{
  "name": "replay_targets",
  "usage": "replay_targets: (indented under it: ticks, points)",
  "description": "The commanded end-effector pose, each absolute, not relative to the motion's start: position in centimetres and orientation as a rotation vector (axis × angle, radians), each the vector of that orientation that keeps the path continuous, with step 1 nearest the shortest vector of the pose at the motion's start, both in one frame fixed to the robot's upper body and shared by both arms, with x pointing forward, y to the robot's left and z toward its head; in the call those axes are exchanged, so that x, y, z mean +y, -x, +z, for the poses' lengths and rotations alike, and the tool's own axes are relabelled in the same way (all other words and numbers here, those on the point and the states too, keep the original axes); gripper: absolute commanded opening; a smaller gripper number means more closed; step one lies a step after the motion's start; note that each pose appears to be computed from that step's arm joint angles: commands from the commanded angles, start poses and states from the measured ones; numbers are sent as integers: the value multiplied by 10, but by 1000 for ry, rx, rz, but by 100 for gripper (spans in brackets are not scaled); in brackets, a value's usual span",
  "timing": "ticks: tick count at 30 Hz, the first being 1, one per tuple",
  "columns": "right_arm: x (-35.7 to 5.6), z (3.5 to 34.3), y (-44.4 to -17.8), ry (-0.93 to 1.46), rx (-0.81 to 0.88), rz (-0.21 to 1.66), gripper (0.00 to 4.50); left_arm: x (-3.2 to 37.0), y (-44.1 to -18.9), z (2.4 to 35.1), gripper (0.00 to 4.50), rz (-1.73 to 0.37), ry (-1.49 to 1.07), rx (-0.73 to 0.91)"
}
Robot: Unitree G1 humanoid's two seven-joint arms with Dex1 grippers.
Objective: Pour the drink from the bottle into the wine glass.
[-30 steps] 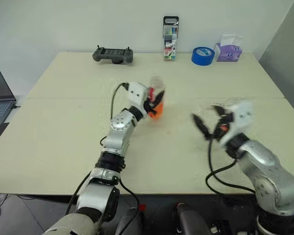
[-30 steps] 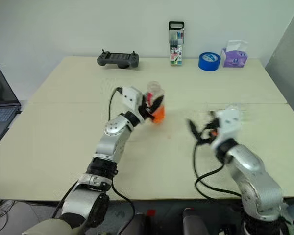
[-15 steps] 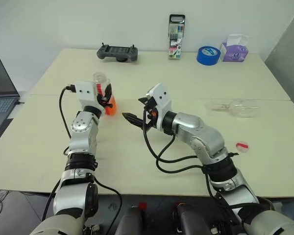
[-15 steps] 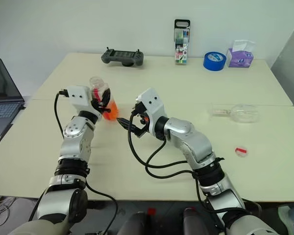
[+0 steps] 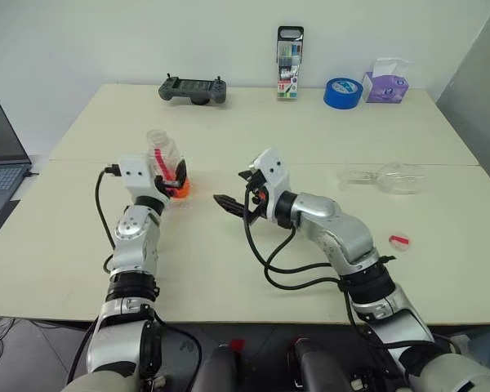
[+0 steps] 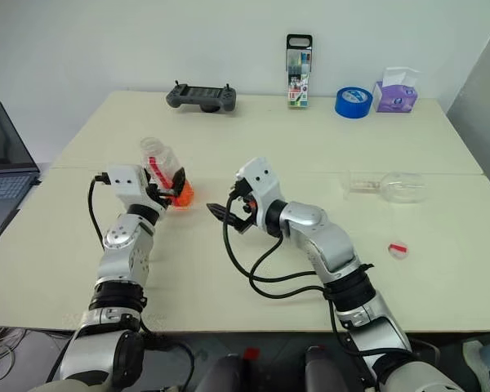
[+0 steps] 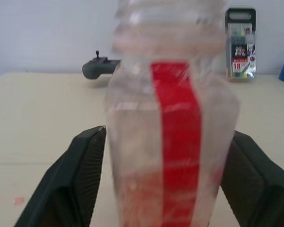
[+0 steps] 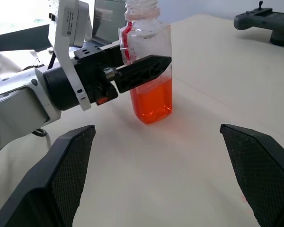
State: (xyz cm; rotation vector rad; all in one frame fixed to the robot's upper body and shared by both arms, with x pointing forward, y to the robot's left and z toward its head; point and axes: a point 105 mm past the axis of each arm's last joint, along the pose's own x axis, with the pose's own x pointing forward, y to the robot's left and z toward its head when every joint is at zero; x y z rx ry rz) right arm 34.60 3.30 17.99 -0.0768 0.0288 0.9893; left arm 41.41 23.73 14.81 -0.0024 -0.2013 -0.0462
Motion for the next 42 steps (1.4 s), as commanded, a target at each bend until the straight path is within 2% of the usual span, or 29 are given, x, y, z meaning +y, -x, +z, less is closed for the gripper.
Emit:
replay_targets:
  ticks: [1,7,15,19,21,24,28,31,37,42]
  points:
    - [28,198,-344,80,-41,992,450,235,-412,160,445,-45,-33,-235]
    - [18,199,-349,89,-43,969,450,235,-399,155,445,-37,-52,-223]
    - [-3,198,-351,99,-33,933,450,243,-355,132,445,-8,-44,-144]
    - [-19,202,-350,106,-41,898,450,227,-333,123,445,-60,-46,-108]
    - [-36,210,-346,56,-56,849,450,206,-321,119,445,-130,-39,-85]
    - [-62,219,-341,-65,-67,758,450,172,-306,113,445,-251,-54,-55]
    - [-128,217,-342,-534,-82,485,450,103,-299,121,445,-543,-74,-74]
    - [-175,203,-348,-814,-79,259,450,72,-301,129,445,-668,-63,-93]
    - [-211,172,-364,-1191,23,55,450,49,-305,142,445,-801,-93,-123]
    - [-209,160,-379,-1301,119,42,450,51,-311,146,445,-819,-80,-117]
